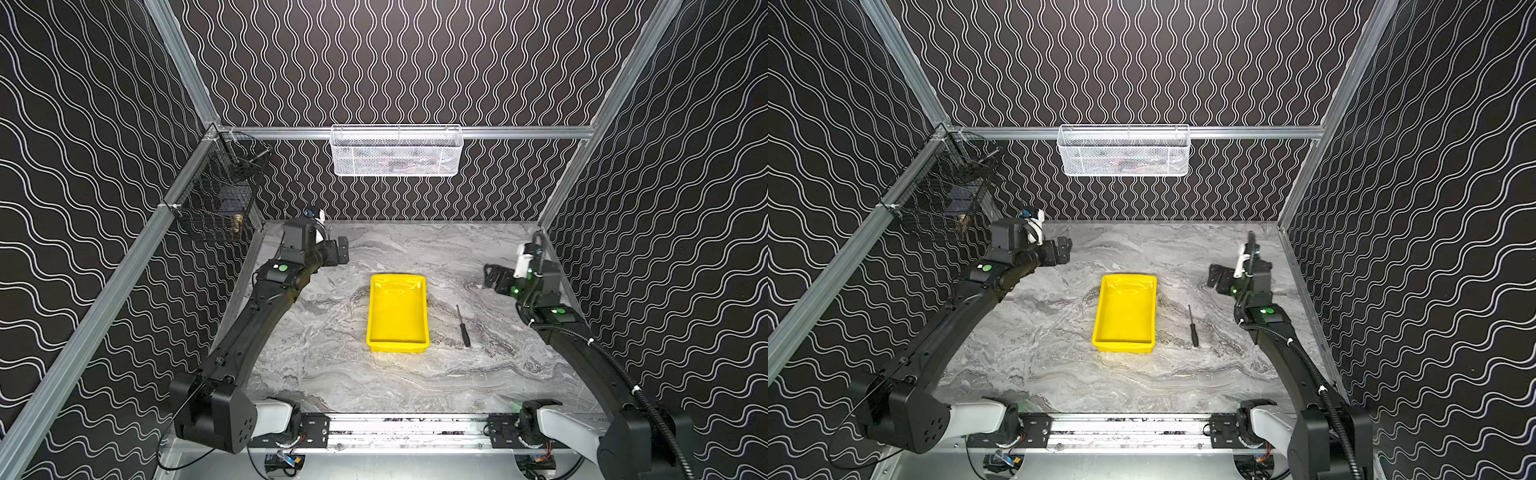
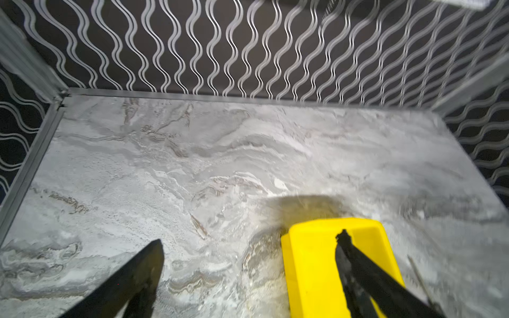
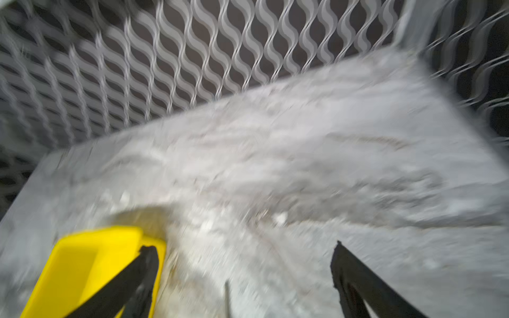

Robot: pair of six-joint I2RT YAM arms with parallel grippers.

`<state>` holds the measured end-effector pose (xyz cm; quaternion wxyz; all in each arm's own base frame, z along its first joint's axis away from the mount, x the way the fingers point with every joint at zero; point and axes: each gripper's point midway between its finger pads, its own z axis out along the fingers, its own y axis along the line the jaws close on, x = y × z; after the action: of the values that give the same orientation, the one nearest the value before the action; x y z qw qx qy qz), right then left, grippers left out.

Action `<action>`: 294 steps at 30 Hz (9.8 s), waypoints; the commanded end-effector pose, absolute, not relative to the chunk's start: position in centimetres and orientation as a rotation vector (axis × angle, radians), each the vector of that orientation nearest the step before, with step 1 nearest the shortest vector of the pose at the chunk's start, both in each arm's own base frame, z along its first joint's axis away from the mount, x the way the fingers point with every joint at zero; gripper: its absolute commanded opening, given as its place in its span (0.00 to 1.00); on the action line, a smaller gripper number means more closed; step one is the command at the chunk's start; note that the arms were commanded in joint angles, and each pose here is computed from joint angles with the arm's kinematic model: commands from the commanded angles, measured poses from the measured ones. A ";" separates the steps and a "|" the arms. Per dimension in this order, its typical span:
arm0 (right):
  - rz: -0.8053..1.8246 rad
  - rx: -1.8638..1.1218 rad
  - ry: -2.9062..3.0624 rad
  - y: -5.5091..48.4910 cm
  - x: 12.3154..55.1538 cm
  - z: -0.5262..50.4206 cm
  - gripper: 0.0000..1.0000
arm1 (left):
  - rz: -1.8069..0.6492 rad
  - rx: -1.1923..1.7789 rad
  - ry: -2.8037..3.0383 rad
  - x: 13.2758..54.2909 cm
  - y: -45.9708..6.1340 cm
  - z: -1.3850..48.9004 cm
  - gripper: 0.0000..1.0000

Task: Put the screwdriver in the bin
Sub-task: Pick up the screwdriver from the middle-right of the table, then place the screwdriver into the bin, then reset both arms

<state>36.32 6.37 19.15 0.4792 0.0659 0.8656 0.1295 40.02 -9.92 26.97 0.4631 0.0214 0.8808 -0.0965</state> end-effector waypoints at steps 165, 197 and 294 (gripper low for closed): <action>0.235 -0.677 2.678 33.1 29.2 3.9 0.09 | -0.227 -0.123 2.287 38.7 -3.4 22.3 0.99; 0.421 -0.519 2.408 30.6 33.8 18.4 0.45 | -0.191 -0.125 2.224 38.5 -2.9 24.2 0.99; 0.007 0.117 1.749 -2.6 38.2 11.6 0.99 | 0.176 0.046 1.909 39.9 -0.2 7.6 0.99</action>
<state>38.03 -2.67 10.53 0.6221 0.0591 0.7807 0.0064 39.59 -0.13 6.84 0.5600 0.0209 0.8246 0.0774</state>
